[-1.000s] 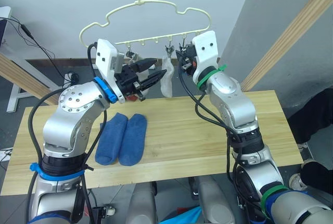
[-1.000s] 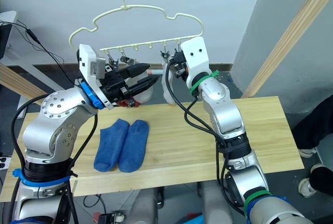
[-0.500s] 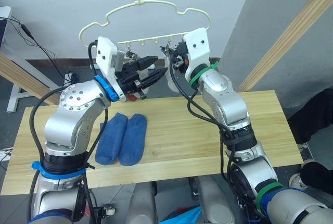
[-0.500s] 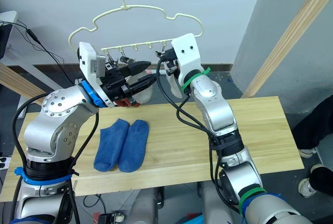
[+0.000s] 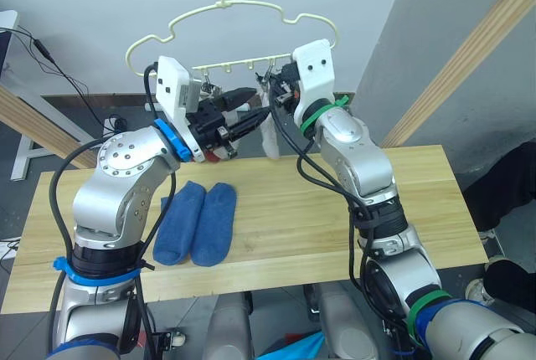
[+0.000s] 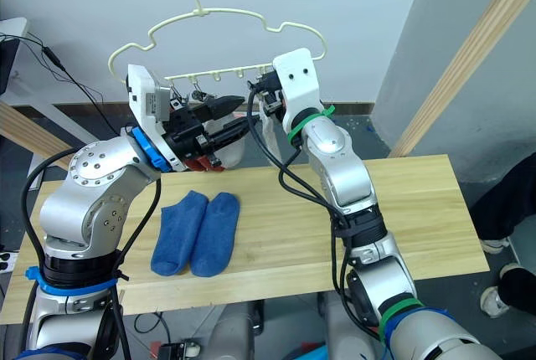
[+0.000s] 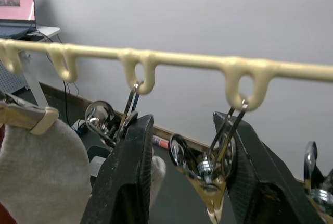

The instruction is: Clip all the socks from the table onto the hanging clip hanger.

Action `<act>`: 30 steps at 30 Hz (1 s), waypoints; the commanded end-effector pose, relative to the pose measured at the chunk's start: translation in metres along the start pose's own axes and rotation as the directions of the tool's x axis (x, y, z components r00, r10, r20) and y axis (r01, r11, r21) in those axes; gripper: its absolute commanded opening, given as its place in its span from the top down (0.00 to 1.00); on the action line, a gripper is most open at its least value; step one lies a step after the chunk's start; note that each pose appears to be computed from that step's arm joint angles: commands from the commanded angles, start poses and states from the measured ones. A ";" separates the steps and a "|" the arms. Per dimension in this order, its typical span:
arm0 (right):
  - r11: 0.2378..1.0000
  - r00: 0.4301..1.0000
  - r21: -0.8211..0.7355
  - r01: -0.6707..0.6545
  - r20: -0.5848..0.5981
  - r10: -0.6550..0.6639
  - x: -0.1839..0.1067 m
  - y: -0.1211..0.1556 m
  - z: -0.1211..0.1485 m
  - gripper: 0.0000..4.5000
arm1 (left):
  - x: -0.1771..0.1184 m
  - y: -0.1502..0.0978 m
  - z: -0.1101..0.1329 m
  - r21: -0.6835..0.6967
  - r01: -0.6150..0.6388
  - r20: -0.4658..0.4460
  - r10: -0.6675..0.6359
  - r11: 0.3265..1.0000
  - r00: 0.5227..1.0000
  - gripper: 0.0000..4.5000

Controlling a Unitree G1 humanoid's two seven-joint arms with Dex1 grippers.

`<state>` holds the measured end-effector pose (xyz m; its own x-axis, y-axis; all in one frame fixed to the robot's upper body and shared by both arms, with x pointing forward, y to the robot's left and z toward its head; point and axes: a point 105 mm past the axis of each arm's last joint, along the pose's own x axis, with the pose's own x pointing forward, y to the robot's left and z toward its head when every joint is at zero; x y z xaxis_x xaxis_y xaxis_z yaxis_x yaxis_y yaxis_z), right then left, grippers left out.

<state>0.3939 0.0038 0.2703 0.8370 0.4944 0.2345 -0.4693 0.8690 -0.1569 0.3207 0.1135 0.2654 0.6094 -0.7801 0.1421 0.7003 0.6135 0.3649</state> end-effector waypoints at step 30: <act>0.996 0.998 0.073 -0.048 0.032 0.045 -0.002 0.006 0.012 1.00 | -0.070 -0.037 -0.165 -0.062 -0.466 -0.516 0.371 0.883 0.772 0.04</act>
<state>0.3948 0.0028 0.2682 0.8328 0.5102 0.2149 -0.5053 0.8591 -0.0814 0.3122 0.1594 0.0901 0.8998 -0.3619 -0.2435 0.4101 0.8921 0.1895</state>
